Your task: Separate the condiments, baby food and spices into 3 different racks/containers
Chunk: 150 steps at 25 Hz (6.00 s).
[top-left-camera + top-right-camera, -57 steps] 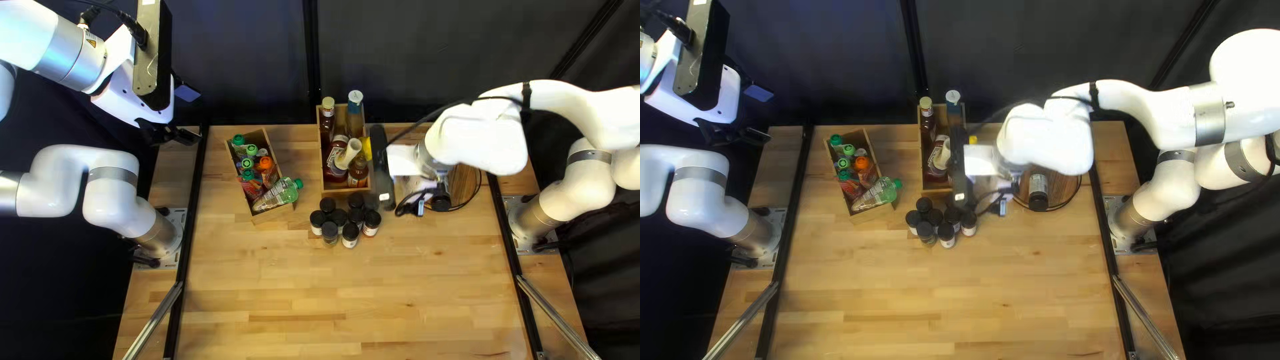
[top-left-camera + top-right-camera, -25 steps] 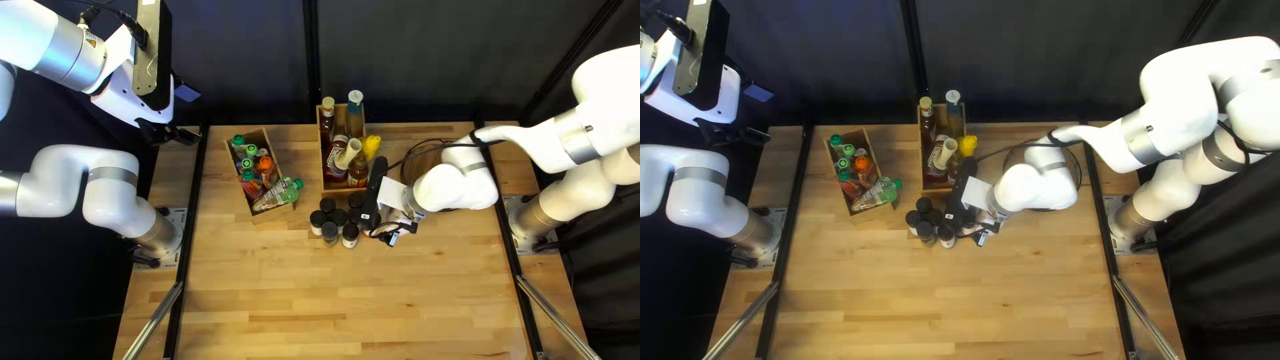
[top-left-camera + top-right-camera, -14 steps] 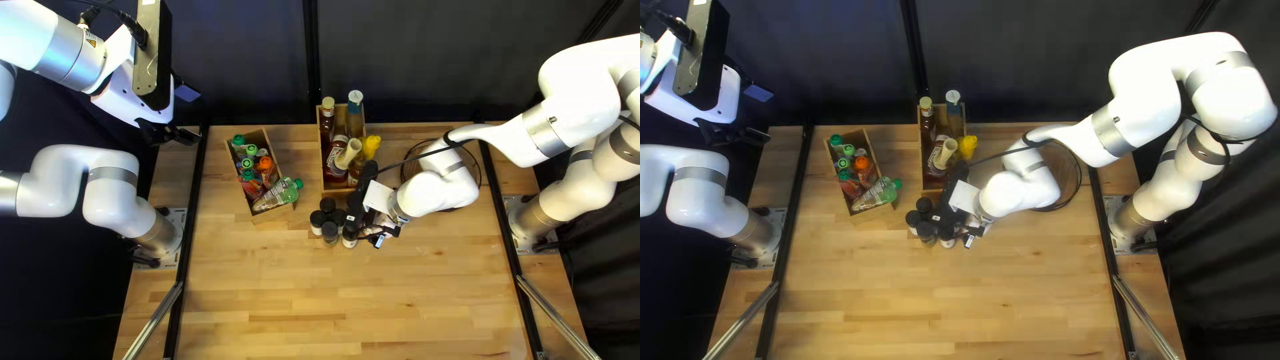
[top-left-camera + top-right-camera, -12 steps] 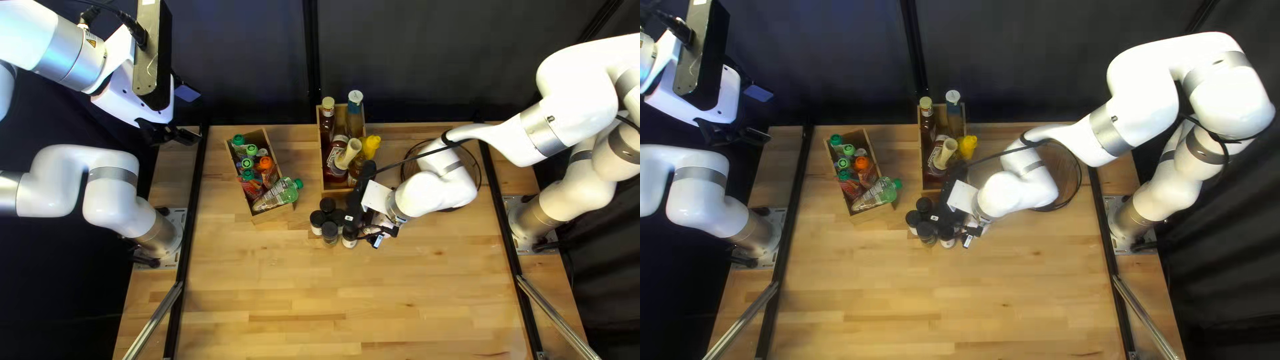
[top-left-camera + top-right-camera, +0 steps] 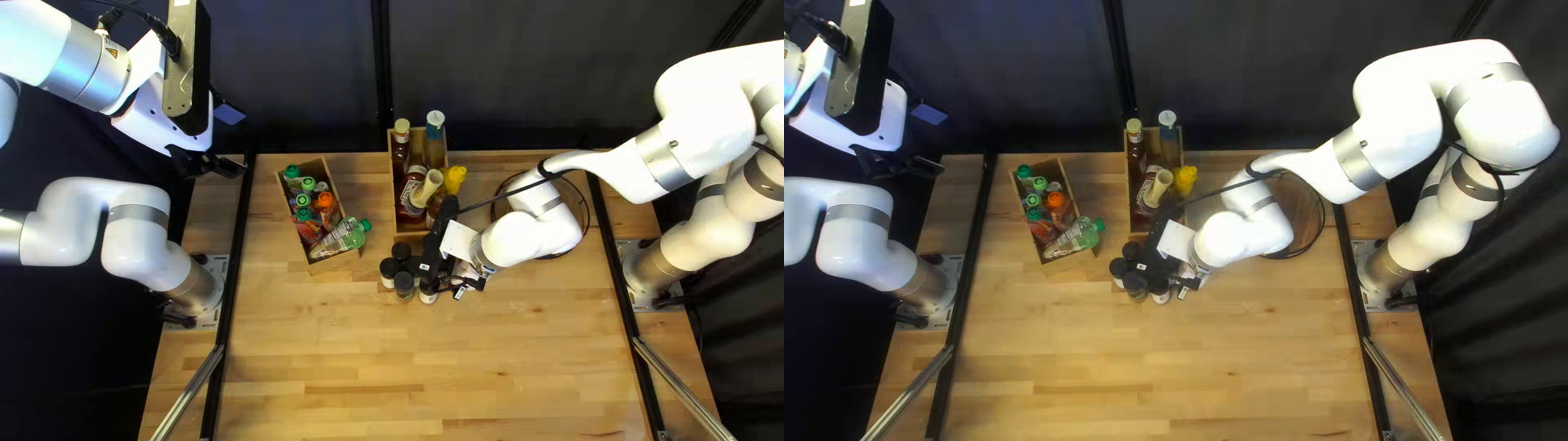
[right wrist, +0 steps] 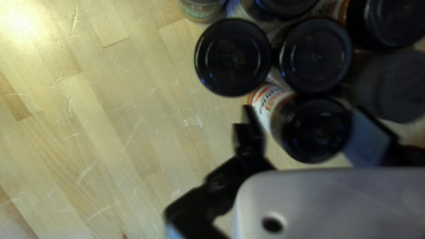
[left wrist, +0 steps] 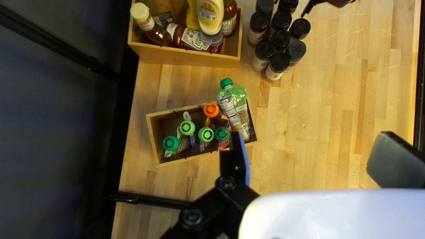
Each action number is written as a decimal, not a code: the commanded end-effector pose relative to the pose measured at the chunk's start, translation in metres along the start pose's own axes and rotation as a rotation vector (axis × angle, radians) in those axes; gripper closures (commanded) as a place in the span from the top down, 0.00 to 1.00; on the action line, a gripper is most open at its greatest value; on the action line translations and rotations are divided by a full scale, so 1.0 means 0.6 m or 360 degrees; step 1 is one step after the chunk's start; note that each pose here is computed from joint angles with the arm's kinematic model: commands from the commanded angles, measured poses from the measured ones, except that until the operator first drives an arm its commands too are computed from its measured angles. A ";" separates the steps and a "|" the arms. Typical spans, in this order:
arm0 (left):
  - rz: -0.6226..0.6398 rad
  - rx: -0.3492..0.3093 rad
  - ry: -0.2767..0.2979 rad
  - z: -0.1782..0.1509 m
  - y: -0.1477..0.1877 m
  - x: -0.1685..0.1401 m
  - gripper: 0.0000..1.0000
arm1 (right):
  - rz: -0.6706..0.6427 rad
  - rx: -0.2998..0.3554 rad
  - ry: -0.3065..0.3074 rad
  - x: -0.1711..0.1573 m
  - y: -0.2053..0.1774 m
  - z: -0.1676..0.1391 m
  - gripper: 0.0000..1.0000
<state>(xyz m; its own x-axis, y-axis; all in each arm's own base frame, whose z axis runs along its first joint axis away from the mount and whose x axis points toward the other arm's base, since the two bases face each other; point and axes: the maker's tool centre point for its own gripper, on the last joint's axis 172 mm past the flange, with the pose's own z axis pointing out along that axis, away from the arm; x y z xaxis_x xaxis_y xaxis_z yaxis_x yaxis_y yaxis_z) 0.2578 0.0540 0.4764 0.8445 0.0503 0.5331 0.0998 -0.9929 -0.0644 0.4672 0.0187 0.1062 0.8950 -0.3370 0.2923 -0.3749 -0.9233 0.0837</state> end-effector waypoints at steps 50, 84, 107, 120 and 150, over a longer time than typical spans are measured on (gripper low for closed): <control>0.0000 0.0000 0.0000 0.000 0.000 0.000 1.00 | 0.0355 0.0070 -0.0058 -0.118 0.412 -0.014 0.02; 0.0000 0.0000 0.0000 0.000 0.000 0.000 1.00 | -0.0394 0.0064 0.0076 0.015 0.100 -0.193 1.00; 0.0000 0.0000 0.0000 0.000 0.000 0.000 1.00 | -0.0463 0.0112 0.0100 0.033 0.087 -0.236 1.00; 0.0000 0.0000 0.0000 0.000 0.000 0.000 1.00 | -0.0958 0.0106 0.0080 0.045 0.076 -0.192 1.00; 0.0000 0.0000 0.0000 0.000 0.000 0.000 1.00 | -0.1060 0.0246 -0.0283 0.007 0.095 0.002 1.00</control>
<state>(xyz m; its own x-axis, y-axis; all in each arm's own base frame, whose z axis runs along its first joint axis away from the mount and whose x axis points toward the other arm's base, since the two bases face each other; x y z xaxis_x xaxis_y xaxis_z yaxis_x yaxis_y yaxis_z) 0.2578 0.0540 0.4764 0.8445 0.0503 0.5331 0.0998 -0.9929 -0.0644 0.4483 -0.0362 0.1154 0.9531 0.2974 0.0566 0.2941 -0.9539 0.0599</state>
